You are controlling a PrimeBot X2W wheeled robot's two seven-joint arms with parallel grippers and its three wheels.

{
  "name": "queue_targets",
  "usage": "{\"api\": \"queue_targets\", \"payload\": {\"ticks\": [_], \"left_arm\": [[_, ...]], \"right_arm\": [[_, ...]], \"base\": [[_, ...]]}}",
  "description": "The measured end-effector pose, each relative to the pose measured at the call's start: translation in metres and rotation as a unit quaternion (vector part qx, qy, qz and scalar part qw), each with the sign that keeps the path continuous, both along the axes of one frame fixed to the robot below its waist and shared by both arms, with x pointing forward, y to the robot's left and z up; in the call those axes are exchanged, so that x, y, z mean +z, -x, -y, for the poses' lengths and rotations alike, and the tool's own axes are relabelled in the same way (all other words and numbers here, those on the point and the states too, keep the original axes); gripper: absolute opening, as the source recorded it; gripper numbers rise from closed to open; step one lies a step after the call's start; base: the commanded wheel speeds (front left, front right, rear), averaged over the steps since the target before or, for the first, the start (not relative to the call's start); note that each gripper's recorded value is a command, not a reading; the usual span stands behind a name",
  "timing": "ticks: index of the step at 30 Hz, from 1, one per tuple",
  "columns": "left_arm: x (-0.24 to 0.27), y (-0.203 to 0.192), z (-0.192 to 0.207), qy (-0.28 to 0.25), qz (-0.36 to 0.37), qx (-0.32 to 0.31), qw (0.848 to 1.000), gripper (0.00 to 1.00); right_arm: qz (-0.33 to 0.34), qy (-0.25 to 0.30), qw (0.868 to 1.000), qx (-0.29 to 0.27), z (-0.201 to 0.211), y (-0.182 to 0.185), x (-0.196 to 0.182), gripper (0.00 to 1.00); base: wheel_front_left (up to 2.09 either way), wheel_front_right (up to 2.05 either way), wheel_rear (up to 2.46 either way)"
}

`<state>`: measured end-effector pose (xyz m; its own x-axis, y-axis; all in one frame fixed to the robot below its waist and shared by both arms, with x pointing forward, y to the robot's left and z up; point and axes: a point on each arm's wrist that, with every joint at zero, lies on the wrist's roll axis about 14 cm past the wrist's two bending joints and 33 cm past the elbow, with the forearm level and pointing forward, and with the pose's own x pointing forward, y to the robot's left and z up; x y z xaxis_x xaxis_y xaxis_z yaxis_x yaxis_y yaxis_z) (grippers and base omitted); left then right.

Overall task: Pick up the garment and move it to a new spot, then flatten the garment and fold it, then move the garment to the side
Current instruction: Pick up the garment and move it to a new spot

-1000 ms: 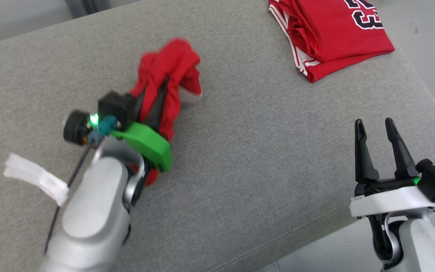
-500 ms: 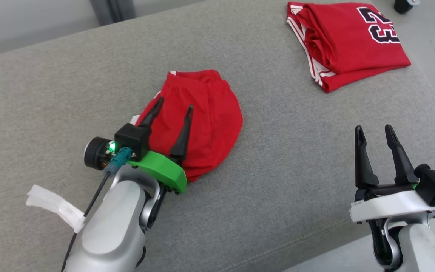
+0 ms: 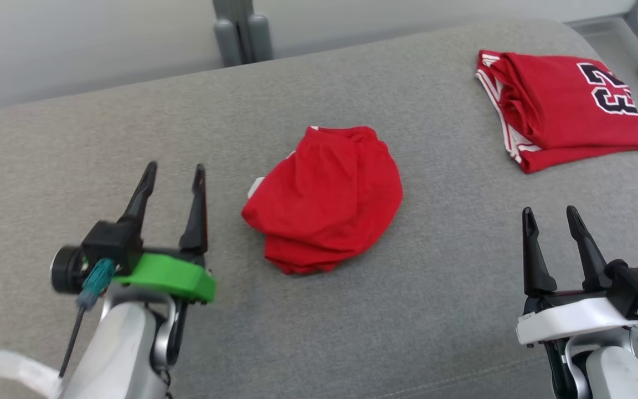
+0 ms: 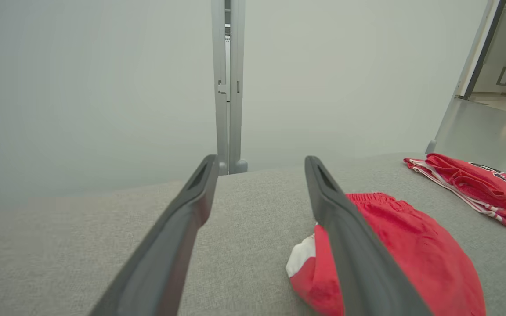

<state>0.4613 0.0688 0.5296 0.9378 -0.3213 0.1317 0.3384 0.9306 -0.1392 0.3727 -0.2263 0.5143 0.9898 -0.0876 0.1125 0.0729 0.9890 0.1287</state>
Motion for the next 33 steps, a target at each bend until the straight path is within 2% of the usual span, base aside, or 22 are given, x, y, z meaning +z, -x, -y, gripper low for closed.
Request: {"api": "queue_targets", "payload": {"ticks": [6, 13, 22, 33], "left_arm": [[0.005, 0.029, -0.070, -0.001, 0.006, 0.095, 0.995, 1.00], [0.004, 0.064, -0.113, -0.018, 0.009, 0.149, 0.989, 1.00], [-0.006, 0.100, -0.142, -0.033, -0.001, 0.181, 0.983, 1.00], [-0.011, 0.105, -0.141, -0.022, -0.007, 0.165, 0.986, 1.00]], "right_arm": [[0.010, 0.000, 0.999, 0.036, -0.024, -0.003, 0.006, 1.00], [0.028, 0.006, 0.998, 0.064, -0.042, -0.003, 0.018, 1.00], [0.032, 0.012, 0.995, 0.088, -0.056, 0.001, 0.025, 1.00], [0.017, 0.022, 0.995, 0.100, -0.060, 0.002, 0.018, 1.00]], "base": [[0.00, 0.00, 0.00], [0.00, 0.00, 0.00], [0.00, 0.00, 0.00], [0.00, 0.00, 0.00]]}}
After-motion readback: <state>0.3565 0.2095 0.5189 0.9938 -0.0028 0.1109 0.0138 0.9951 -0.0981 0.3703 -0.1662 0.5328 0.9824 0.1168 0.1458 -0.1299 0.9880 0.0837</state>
